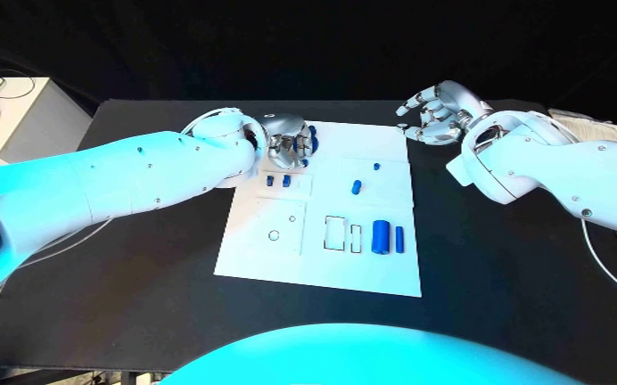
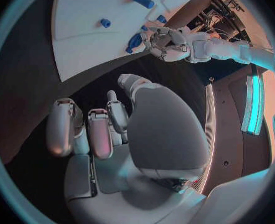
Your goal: Assemble the parts on the task board
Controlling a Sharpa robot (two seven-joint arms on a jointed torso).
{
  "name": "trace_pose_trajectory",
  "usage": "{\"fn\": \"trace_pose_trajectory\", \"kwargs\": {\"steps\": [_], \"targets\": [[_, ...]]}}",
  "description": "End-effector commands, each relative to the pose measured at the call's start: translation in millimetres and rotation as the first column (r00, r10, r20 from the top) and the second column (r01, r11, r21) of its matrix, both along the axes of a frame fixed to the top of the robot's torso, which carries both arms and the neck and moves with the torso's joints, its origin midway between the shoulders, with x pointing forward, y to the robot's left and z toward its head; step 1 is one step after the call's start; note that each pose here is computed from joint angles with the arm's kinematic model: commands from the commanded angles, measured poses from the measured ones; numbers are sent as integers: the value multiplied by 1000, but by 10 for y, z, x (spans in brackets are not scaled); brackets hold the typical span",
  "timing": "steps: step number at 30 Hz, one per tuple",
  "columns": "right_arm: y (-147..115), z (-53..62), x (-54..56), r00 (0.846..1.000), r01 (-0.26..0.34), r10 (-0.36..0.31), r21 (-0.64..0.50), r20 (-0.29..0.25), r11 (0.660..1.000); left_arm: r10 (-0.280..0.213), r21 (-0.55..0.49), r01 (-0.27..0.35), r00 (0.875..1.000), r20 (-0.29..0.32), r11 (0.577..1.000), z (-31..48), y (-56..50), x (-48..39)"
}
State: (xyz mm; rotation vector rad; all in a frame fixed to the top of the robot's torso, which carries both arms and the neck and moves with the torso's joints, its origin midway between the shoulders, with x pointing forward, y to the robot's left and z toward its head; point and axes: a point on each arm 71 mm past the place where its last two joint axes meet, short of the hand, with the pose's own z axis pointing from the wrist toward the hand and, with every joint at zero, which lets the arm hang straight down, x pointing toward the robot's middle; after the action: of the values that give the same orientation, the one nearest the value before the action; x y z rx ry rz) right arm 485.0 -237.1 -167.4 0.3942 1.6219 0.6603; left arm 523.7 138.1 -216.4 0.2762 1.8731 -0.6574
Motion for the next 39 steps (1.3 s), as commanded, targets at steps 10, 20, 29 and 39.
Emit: {"fn": "trace_pose_trajectory", "kwargs": {"steps": [10, 20, 29, 39], "targets": [[18, 2, -4, 1000, -14, 14, -2, 6, 1000, -25, 7, 25, 999, -25, 1000, -16, -68, -9], [20, 2, -4, 1000, -14, 14, -2, 6, 1000, -19, 26, 21, 999, -46, 999, -40, -62, 0], [21, 3, -6, 1000, -14, 15, -2, 6, 1000, -13, 44, 16, 998, -64, 999, -59, -55, 5], [25, 3, -7, 1000, -16, 16, -1, 6, 1000, -24, 29, 25, 998, -58, 999, -57, -75, 2]]}}
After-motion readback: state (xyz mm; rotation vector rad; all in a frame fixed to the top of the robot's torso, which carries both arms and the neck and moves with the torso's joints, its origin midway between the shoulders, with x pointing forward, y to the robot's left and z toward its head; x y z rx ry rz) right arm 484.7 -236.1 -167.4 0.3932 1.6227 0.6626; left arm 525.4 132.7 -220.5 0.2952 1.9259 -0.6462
